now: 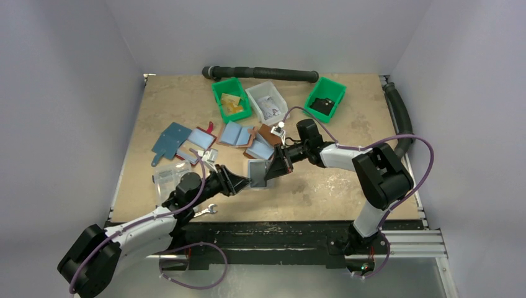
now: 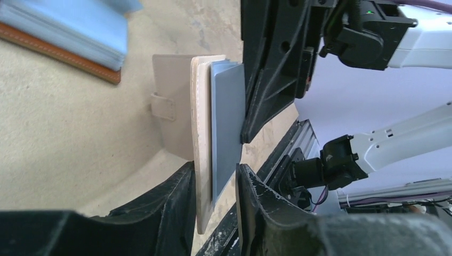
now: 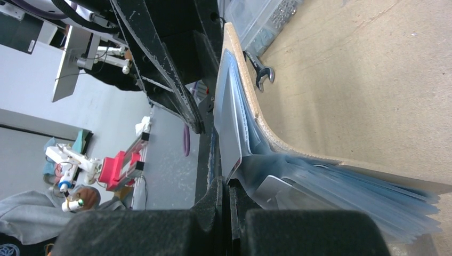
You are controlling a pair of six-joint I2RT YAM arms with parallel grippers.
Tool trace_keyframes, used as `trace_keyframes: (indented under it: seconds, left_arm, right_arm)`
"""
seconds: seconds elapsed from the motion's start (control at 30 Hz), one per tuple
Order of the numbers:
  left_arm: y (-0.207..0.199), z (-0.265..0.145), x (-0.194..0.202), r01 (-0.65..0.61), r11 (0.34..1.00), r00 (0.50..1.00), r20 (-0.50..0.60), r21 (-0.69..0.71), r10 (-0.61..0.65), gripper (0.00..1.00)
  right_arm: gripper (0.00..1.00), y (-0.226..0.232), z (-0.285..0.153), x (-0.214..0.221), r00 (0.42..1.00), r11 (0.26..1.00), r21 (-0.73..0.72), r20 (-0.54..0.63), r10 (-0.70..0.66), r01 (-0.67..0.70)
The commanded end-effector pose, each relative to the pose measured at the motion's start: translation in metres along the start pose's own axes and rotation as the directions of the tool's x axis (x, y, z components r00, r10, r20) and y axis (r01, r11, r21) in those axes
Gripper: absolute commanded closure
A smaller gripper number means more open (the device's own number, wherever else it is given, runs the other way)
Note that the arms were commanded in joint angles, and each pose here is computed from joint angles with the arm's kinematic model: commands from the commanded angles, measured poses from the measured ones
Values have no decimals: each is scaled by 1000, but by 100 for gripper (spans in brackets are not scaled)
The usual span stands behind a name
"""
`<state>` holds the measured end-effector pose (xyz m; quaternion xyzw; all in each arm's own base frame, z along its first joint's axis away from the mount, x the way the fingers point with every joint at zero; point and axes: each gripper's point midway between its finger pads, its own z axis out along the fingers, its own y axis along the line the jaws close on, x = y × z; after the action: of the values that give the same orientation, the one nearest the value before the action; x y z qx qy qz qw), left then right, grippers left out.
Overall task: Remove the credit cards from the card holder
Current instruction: Remove the credit card from the card holder.
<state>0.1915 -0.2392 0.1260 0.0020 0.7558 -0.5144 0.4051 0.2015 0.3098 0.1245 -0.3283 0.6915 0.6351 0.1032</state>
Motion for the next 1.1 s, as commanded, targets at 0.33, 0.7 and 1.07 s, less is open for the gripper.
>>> trace_keyframes:
  seconds: [0.33,0.7,1.07]
  left_arm:
    - [-26,0,-11,-12,991,999,44,135,6,100]
    - [-28,-12,-23,-6,988,992,127,153,-13,100]
    - [-22,-20,-23,24,985,988,148,168,-50,100]
  right_arm:
    - [100,13,0,-14,997,996,-55,-2,-77,76]
    - [100,12,0,-14,997,995,-55,-5,-80,80]
    - [100,14,0,-13,996,994,-68,-9,-85,84]
